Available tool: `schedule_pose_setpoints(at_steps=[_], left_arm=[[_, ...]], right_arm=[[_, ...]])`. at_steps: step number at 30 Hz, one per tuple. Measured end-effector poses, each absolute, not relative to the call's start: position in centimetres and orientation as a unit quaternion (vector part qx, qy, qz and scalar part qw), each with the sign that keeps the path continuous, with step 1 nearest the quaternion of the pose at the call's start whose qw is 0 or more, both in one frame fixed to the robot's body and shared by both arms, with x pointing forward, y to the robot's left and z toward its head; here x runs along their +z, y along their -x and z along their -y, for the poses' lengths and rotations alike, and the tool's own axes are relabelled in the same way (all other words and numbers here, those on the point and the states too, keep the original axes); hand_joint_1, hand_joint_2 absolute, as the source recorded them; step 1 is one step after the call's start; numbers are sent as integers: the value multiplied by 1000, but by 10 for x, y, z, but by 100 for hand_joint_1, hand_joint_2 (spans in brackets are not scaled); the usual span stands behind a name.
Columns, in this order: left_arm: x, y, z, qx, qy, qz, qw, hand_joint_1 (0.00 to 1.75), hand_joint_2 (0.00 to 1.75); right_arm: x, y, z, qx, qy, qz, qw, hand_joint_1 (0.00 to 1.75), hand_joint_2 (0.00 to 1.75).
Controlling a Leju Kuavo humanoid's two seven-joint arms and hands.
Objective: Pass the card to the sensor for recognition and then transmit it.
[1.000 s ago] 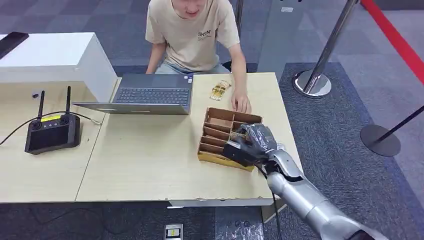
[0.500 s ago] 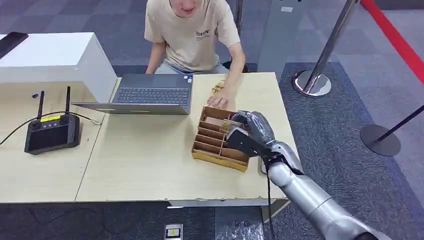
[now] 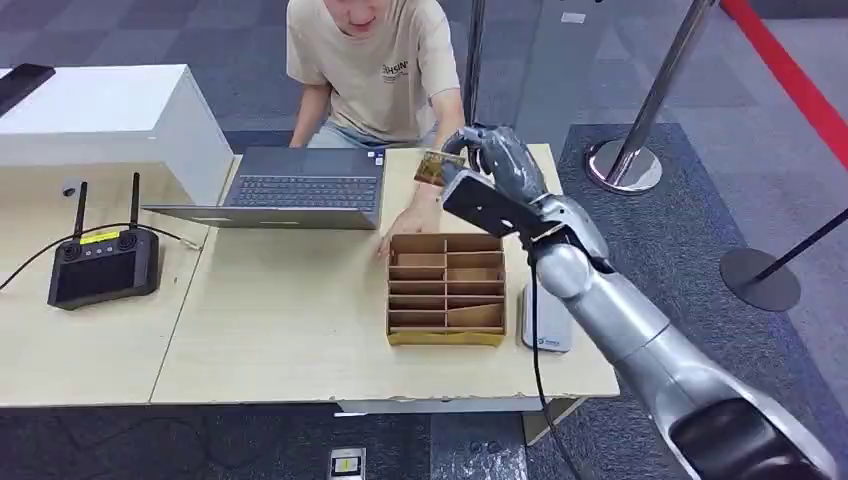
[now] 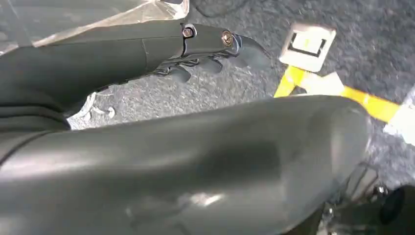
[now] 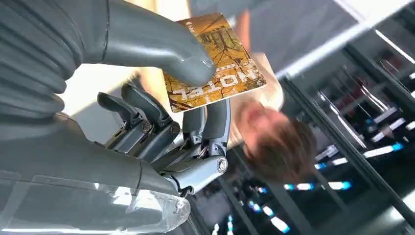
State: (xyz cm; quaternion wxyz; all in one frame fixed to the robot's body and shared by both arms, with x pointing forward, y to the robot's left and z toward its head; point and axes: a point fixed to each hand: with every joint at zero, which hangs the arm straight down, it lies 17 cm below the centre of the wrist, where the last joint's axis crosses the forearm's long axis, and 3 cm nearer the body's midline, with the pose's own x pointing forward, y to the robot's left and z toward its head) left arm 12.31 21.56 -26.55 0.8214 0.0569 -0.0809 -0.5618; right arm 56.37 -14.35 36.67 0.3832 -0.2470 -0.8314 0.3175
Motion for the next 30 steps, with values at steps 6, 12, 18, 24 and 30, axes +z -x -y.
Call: schedule_pose_setpoints(at_steps=[6, 12, 18, 24, 30], left_arm=[[-264, -118, -199, -565, -31, 89, 820, 0, 0], [-263, -118, -190, -562, -22, 93, 822, 0, 0], [-262, -119, -187, -559, -17, 99, 823, 0, 0], [-262, -120, -187, -558, -19, 101, 823, 0, 0], [-262, -119, -187, -558, -18, 99, 823, 0, 0]], right_arm=[[415, -582, 148, 288, 347, 833, 321, 175, 175], [406, -588, 107, 389, 510, 745, 186, 175, 175], [366, -590, 75, 470, 551, 680, 117, 175, 175], [346, -594, 73, 483, 555, 667, 116, 175, 175], [326, -597, 75, 502, 556, 652, 120, 175, 175]])
